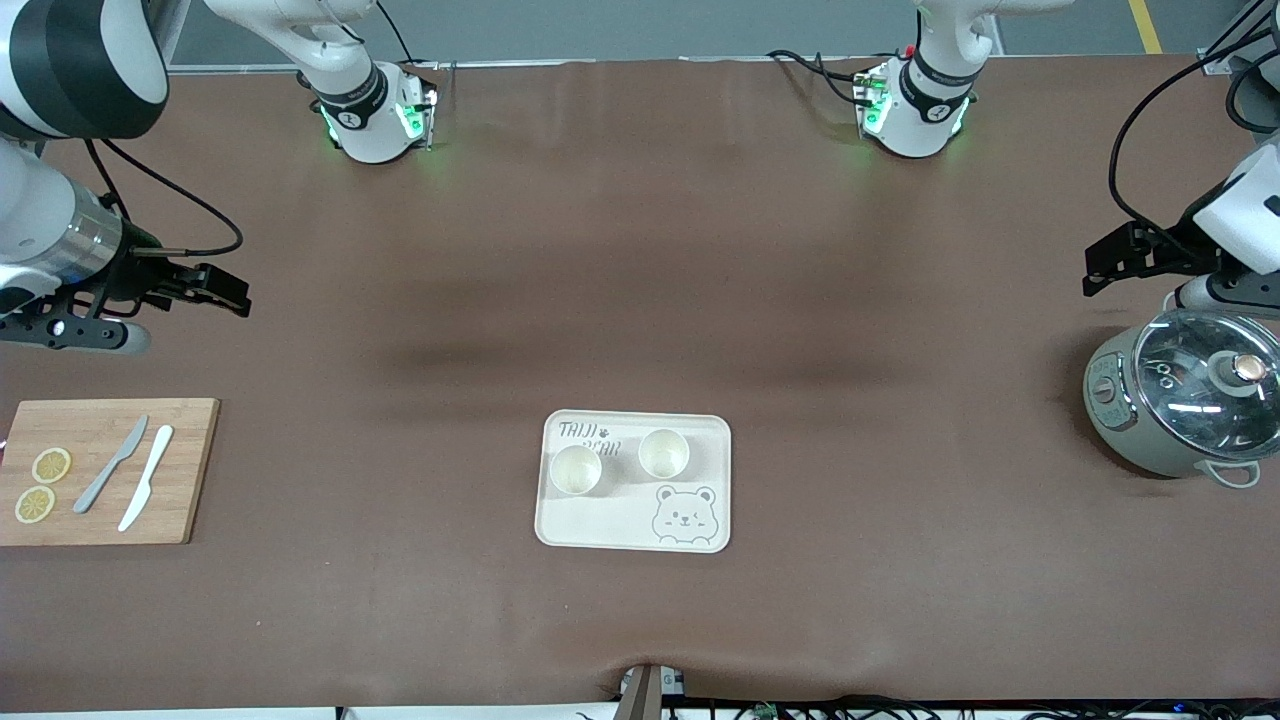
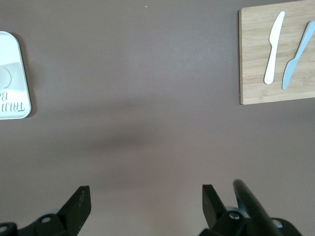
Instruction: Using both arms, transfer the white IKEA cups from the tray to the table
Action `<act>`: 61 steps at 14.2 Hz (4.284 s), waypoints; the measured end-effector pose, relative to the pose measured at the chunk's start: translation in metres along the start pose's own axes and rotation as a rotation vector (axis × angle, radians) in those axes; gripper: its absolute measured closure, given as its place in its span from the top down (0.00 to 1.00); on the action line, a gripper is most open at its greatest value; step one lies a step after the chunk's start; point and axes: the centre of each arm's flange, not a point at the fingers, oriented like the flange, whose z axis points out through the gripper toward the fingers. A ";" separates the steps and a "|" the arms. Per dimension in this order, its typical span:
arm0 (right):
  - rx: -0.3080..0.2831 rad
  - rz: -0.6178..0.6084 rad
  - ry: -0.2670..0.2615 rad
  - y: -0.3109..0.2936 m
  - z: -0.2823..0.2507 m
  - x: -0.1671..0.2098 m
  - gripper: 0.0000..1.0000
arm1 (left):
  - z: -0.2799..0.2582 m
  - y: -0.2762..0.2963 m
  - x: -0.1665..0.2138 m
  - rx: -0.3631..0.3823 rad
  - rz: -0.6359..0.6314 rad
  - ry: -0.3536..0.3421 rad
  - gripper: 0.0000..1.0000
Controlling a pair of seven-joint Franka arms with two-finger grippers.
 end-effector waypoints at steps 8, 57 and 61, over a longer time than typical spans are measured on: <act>-0.001 -0.005 -0.003 -0.003 0.001 -0.001 1.00 | 0.002 0.019 0.003 -0.002 0.020 -0.002 1.00; 0.005 -0.019 0.035 -0.027 -0.011 -0.006 1.00 | 0.343 0.419 0.120 -0.040 -0.175 0.148 1.00; 0.005 -0.019 0.035 -0.027 -0.011 -0.006 1.00 | 0.343 0.417 0.125 -0.040 -0.180 0.157 1.00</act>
